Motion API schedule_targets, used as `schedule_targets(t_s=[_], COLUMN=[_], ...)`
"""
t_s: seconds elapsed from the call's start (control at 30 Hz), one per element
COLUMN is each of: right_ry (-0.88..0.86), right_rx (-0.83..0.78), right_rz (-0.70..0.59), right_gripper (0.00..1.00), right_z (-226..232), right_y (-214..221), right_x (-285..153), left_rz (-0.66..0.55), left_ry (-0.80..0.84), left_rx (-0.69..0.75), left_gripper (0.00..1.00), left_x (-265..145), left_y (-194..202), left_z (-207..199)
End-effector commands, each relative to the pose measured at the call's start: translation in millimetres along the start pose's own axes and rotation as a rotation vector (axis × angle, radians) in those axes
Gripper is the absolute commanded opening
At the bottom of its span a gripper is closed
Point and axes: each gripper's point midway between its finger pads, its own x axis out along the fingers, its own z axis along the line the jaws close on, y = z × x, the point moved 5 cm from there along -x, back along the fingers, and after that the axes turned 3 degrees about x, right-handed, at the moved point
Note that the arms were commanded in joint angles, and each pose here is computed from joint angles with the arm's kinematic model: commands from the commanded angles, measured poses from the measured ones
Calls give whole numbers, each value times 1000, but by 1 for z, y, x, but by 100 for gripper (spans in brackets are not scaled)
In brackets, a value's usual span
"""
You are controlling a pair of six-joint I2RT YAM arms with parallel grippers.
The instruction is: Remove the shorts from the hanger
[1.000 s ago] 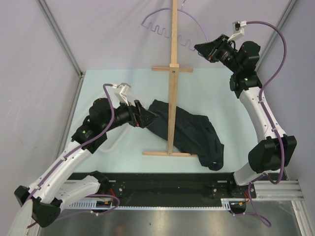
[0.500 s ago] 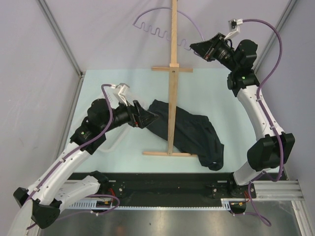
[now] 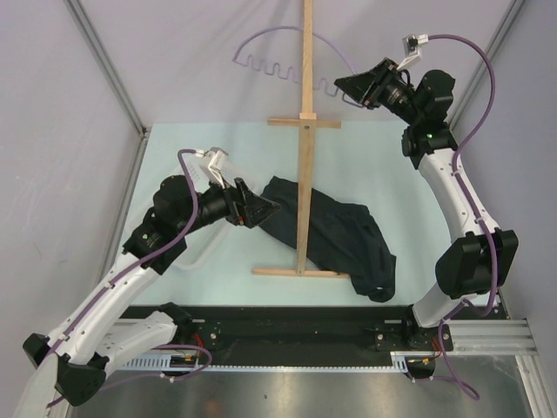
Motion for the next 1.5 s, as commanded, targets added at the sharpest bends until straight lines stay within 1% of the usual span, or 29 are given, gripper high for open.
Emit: schedule_targets(t_s=[0.0, 0.07, 0.1, 0.17, 0.2, 0.23, 0.27, 0.33, 0.37, 0.4, 0.43, 0.47, 0.5, 0.53, 0.57, 0.63, 0.67, 0.73, 0.77, 0.83, 0.87, 0.9, 0.97, 1.0, 1.07, 1.23, 1.3, 1.33, 1.47], right_ry=[-33, -18, 9, 51, 107, 148, 220, 308, 369, 434, 482, 521, 565, 624, 643, 716, 735, 747, 789, 807, 885, 894, 955, 964, 996, 1110, 1151, 1170, 1197], right_rx=[-47, -44, -45, -35, -1, -8, 33, 19, 46, 40, 48, 63, 69, 106, 104, 149, 167, 196, 222, 206, 172, 143, 80, 63, 24, -66, -119, -142, -185], right_rz=[-30, -19, -7, 7, 32, 35, 70, 54, 76, 50, 41, 42, 25, 56, 30, 71, 73, 103, 126, 197, 199, 257, 255, 307, 312, 425, 433, 468, 516], right_gripper=[56, 69, 73, 77, 82, 83, 84, 88, 91, 93, 98, 100, 100, 100, 100, 100, 100, 100, 100, 100, 100, 100, 100, 100, 100, 100, 100, 100, 100], right_z=[12, 11, 10, 6, 0, 0, -7, -6, -11, -14, -13, -13, -15, -30, -20, -37, -36, -43, -56, -60, -69, -69, -77, -79, -85, -111, -119, -126, -141], right_y=[-18, -16, -15, -13, -7, -8, 1, 4, 14, 15, 26, 34, 40, 62, 67, 100, 113, 138, 161, 189, 199, 217, 228, 245, 254, 296, 300, 307, 319], right_x=[-8, -11, -16, -22, -28, -39, -48, -70, -80, -90, -107, -118, -128, -140, -155, -176, -187, -194, -202, -199, -202, -197, -191, -186, -179, -172, -169, -166, -152], left_rz=[-33, -29, -31, -21, -15, -8, -3, 3, 4, 8, 10, 6, 18, 24, 30, 42, 46, 55, 59, 77, 96, 103, 125, 130, 138, 184, 181, 178, 168], left_ry=[36, 41, 46, 54, 58, 56, 58, 65, 68, 75, 77, 84, 83, 87, 93, 88, 91, 80, 69, 57, 43, 35, 23, 16, 5, -66, -71, -73, -82], left_rx=[29, 21, 15, 8, 1, -1, -5, -9, -9, -14, -17, -18, -23, -27, -31, -37, -35, -36, -39, -45, -54, -56, -65, -66, -63, -51, -49, -49, -47], left_gripper=[95, 95, 95, 95, 95, 95, 95, 95, 95, 95, 94, 95, 95, 94, 94, 94, 94, 94, 94, 94, 94, 93, 92, 92, 92, 92, 92, 92, 92], left_x=[-6, -4, -4, -2, -1, 0, 1, 2, 2, 3, 4, 5, 7, 7, 9, 10, 10, 11, 12, 15, 16, 17, 17, 17, 14, 7, 3, 2, 0], left_y=[-6, -4, -4, 0, 2, 5, 7, 12, 14, 18, 20, 21, 27, 29, 32, 38, 40, 45, 47, 53, 56, 57, 61, 63, 64, 72, 73, 73, 72], left_z=[-9, -8, -8, -8, -8, -7, -7, -7, -7, -7, -7, -7, -6, -6, -6, -4, -4, -1, 1, 4, 7, 8, 10, 10, 11, 19, 20, 20, 20])
